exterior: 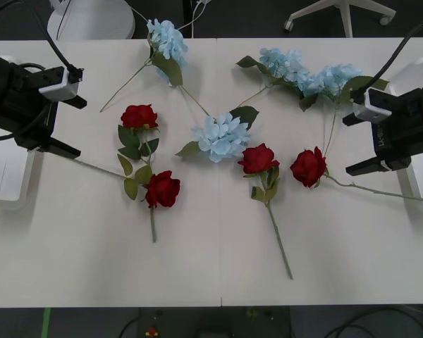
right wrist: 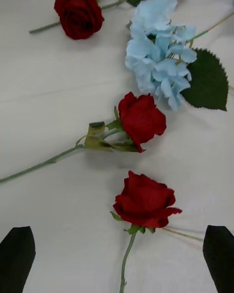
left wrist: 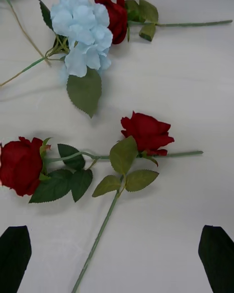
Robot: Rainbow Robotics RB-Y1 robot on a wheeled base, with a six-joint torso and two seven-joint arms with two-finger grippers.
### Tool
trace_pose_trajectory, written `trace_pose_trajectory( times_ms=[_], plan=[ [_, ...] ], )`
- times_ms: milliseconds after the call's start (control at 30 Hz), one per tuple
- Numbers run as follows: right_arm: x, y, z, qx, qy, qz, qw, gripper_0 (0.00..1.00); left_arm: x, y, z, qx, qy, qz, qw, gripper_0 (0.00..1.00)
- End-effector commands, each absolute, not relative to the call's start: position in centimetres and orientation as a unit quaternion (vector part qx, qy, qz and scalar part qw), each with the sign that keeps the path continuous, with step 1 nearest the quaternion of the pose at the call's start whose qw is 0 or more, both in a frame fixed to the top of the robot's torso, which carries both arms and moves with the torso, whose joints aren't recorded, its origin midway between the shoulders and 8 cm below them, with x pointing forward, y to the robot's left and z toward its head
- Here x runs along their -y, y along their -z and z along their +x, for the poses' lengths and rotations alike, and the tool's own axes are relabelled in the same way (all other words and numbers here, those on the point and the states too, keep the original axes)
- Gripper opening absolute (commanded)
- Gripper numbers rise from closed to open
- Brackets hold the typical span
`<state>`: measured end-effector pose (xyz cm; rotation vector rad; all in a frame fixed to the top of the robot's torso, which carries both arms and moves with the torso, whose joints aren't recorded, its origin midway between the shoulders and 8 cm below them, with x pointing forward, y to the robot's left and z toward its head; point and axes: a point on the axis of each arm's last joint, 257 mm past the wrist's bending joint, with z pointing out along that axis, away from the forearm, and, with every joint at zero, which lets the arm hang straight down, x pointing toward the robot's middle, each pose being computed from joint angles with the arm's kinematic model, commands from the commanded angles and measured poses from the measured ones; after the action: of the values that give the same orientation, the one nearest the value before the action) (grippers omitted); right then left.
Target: Put the red flowers into the right box and the blue flowers into the left box
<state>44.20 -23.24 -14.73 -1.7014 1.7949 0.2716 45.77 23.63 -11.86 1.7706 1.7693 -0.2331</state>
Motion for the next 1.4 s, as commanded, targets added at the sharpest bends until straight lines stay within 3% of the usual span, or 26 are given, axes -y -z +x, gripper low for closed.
trace_pose_trajectory(
  times_ms=[33,167,467,767,1067,1400],
  plan=[
    [26.6,13.5,45.4,-0.732,-0.058,-0.616,0.286,1.00,-26.8,10.7,47.6,-0.685,0.034,0.663,0.301,1.00],
    [29.1,14.9,45.2,-0.765,-0.023,-0.599,0.236,1.00,-29.7,12.9,48.9,-0.701,-0.008,0.656,0.280,1.00],
    [30.9,18.0,47.1,-0.774,0.053,-0.599,0.199,1.00,-32.4,18.1,50.9,-0.685,-0.092,0.675,0.257,1.00],
    [32.3,21.5,48.6,-0.786,0.106,-0.585,0.168,1.00,-30.5,22.9,52.4,-0.632,-0.138,0.729,0.223,1.00],
    [31.4,25.1,49.1,-0.792,0.129,-0.577,0.152,1.00,-28.1,23.8,55.3,-0.563,-0.202,0.778,0.195,1.00],
    [29.2,27.1,50.4,-0.795,0.142,-0.569,0.153,1.00,-26.3,28.4,53.6,-0.534,-0.192,0.809,0.155,1.00]
  ],
)
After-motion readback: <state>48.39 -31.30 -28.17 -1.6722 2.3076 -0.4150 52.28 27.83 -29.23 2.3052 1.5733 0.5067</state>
